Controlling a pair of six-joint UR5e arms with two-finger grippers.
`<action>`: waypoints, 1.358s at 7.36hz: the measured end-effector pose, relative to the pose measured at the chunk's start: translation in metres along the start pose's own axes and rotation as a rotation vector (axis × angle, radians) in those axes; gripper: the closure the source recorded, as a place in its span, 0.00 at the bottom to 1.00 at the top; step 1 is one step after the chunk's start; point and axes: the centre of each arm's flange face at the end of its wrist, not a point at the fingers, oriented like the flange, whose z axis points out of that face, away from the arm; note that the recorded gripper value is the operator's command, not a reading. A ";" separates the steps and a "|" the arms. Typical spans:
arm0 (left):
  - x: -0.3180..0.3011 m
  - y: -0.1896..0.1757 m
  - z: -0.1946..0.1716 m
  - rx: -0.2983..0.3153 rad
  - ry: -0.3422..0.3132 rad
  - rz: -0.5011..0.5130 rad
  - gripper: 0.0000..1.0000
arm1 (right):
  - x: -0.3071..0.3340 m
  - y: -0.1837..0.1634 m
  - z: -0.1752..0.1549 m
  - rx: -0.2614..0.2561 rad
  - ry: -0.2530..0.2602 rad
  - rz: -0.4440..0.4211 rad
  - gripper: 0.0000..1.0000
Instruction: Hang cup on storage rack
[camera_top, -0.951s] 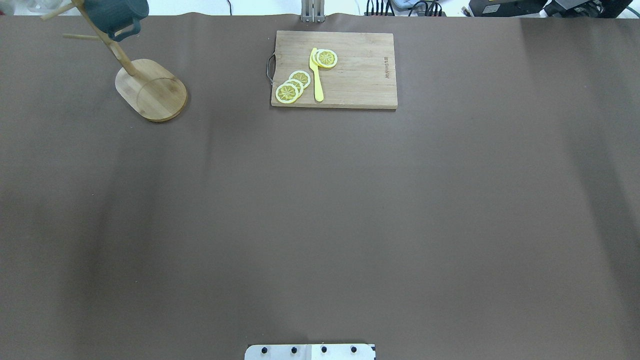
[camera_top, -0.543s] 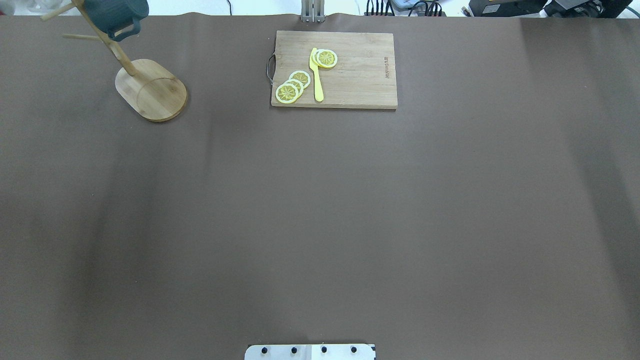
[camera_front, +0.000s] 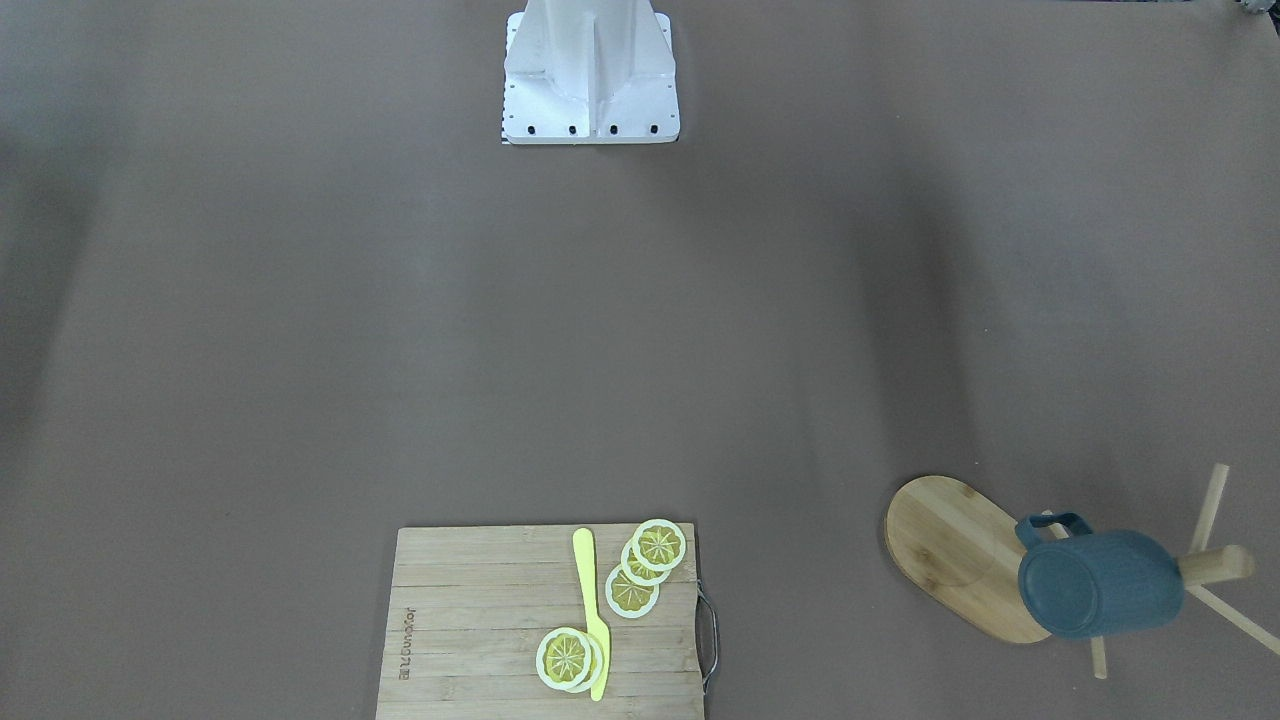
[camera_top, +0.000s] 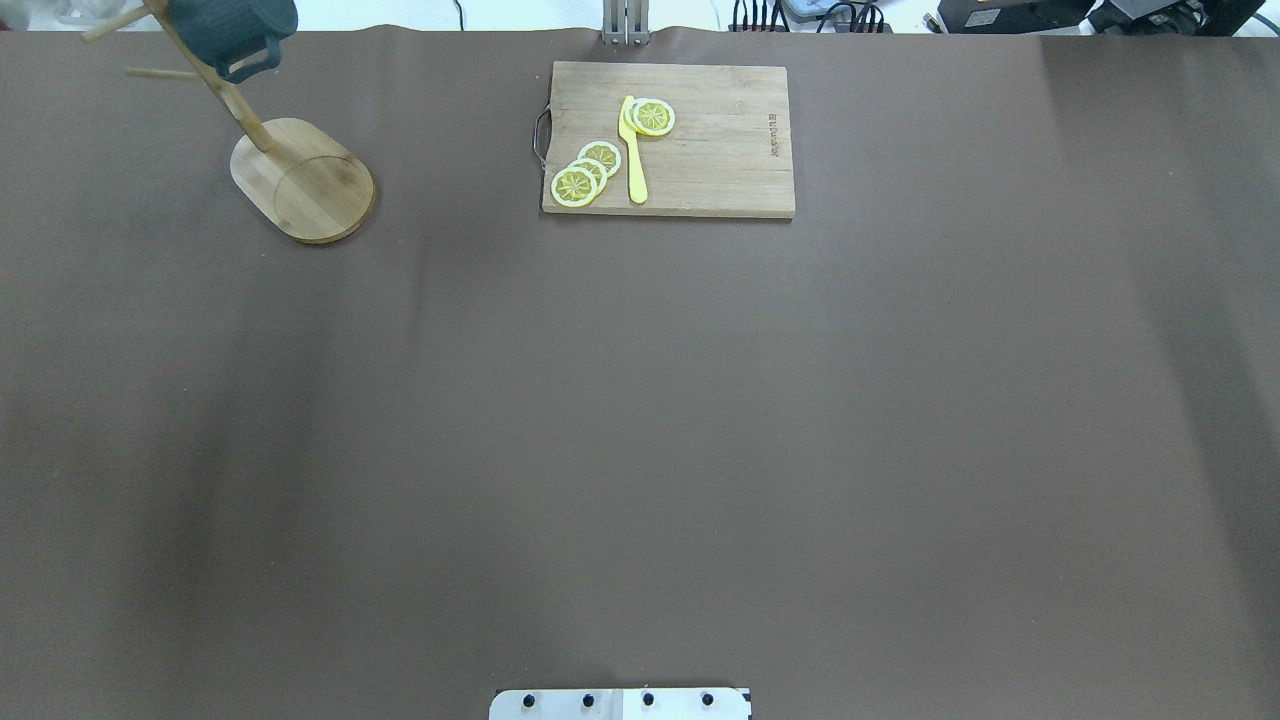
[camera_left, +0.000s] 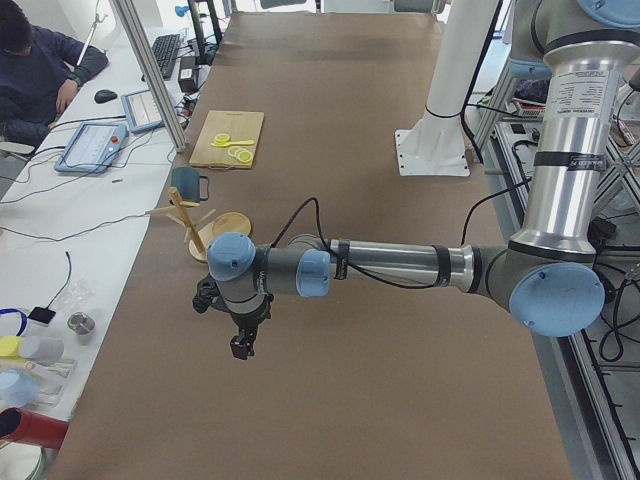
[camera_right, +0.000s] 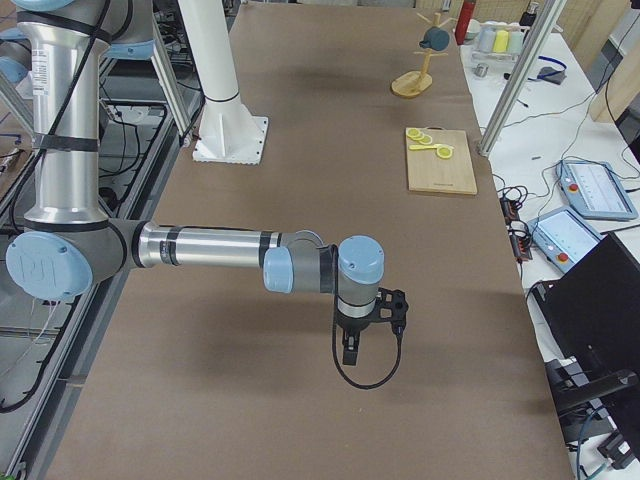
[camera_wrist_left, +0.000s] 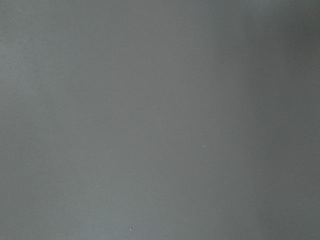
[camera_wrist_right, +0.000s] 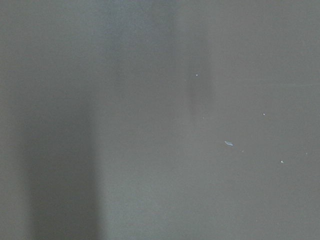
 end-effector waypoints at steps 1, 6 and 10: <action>0.001 0.000 -0.001 0.004 -0.002 0.003 0.01 | 0.000 0.000 0.001 -0.003 -0.003 0.002 0.00; 0.003 0.001 -0.003 0.008 -0.003 0.008 0.01 | 0.001 0.003 0.005 -0.008 -0.011 0.002 0.00; 0.004 0.001 -0.004 0.011 -0.004 0.012 0.01 | -0.001 0.003 0.008 -0.016 -0.011 0.000 0.00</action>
